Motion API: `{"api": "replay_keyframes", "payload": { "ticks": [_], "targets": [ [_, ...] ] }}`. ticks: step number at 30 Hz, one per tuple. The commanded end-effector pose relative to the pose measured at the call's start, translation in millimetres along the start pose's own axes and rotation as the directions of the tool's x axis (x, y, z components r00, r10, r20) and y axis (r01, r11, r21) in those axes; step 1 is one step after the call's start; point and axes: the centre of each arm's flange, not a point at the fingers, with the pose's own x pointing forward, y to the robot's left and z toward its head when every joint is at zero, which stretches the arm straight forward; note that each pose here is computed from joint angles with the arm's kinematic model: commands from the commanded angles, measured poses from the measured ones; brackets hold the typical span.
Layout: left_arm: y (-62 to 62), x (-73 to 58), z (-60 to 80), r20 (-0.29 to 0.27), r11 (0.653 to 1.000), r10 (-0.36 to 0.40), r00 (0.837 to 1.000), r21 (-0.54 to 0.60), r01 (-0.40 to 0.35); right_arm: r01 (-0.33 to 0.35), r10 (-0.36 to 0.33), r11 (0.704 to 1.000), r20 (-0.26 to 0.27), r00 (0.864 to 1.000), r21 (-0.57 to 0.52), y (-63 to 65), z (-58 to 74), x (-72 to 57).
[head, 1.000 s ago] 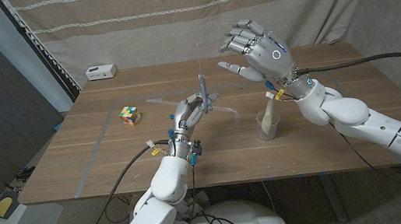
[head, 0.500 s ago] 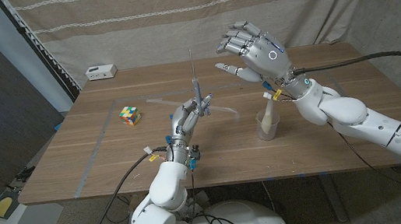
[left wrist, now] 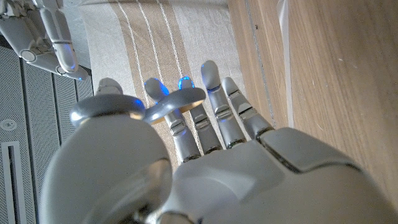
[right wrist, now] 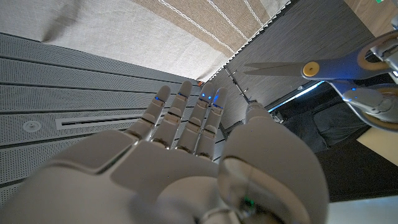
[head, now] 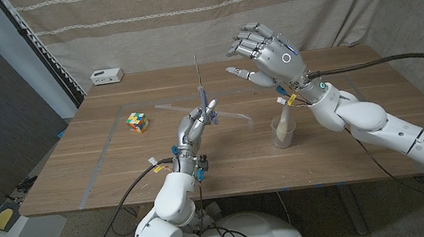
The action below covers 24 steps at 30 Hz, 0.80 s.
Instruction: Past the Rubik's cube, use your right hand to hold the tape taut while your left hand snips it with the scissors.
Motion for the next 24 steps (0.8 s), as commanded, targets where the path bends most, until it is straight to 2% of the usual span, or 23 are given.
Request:
{"api": "replay_keyframes", "payload": {
  "ticks": [1, 6, 18, 24],
  "targets": [
    [8.3, 0.3, -0.5, -0.035, 1.0, 0.007, 0.999, 0.016, -0.007, -0.006, 0.006, 1.0, 0.005, 1.0, -0.004, 0.2, -0.6, 3.7],
    [11.9, 2.0, 0.3, -0.054, 0.999, -0.021, 0.998, 0.044, 0.024, -0.012, 0.012, 1.0, 0.007, 1.0, -0.007, 1.6, -1.5, 6.5],
    [17.4, -1.4, 13.0, -0.115, 0.985, -0.096, 0.989, 0.131, 0.111, -0.021, 0.021, 1.0, 0.013, 1.0, -0.006, 6.9, -4.2, 11.5],
    [24.4, -2.2, 12.2, -0.146, 0.984, -0.102, 0.984, 0.128, 0.121, -0.025, 0.026, 1.0, 0.013, 1.0, -0.012, 7.1, -5.0, 13.8]
  ]
}}
